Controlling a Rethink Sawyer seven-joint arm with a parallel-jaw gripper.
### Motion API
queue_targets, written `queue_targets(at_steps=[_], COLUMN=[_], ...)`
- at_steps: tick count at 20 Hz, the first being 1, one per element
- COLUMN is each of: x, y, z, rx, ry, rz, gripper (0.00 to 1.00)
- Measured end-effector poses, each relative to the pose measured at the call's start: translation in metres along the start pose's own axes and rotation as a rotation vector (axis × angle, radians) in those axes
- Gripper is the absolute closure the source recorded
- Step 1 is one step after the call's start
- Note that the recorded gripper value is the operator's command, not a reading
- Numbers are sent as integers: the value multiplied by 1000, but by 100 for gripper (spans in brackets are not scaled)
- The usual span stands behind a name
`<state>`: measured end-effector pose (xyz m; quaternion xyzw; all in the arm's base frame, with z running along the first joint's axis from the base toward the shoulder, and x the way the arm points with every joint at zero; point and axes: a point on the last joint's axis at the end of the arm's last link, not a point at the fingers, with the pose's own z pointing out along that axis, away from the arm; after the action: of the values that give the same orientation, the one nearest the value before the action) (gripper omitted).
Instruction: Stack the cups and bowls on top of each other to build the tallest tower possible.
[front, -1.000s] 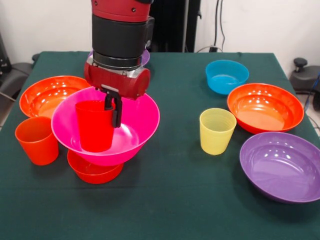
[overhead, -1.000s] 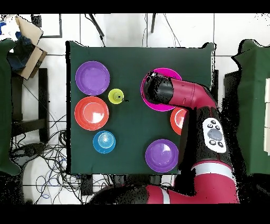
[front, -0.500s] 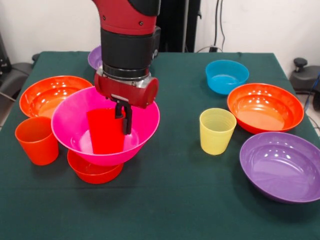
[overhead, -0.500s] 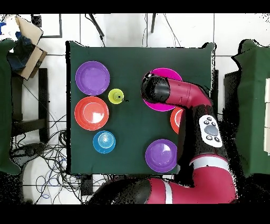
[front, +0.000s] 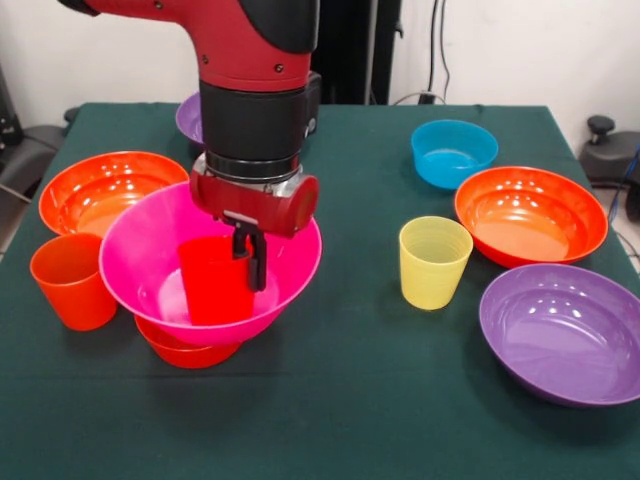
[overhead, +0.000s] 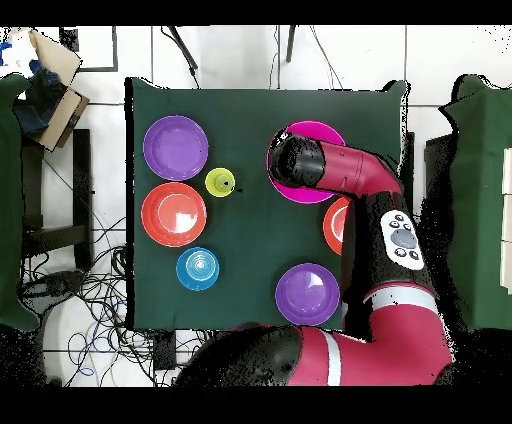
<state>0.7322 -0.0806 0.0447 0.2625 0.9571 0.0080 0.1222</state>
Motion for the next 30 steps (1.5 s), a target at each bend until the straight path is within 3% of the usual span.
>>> queue_targets(at_steps=[8, 21, 30], x=[-18, -18, -12], y=[1, 1, -10], z=[4, 4, -11], rx=[-18, -18, -2], ry=[-24, -22, -17], rz=[14, 13, 0], gripper=[100, 100, 100])
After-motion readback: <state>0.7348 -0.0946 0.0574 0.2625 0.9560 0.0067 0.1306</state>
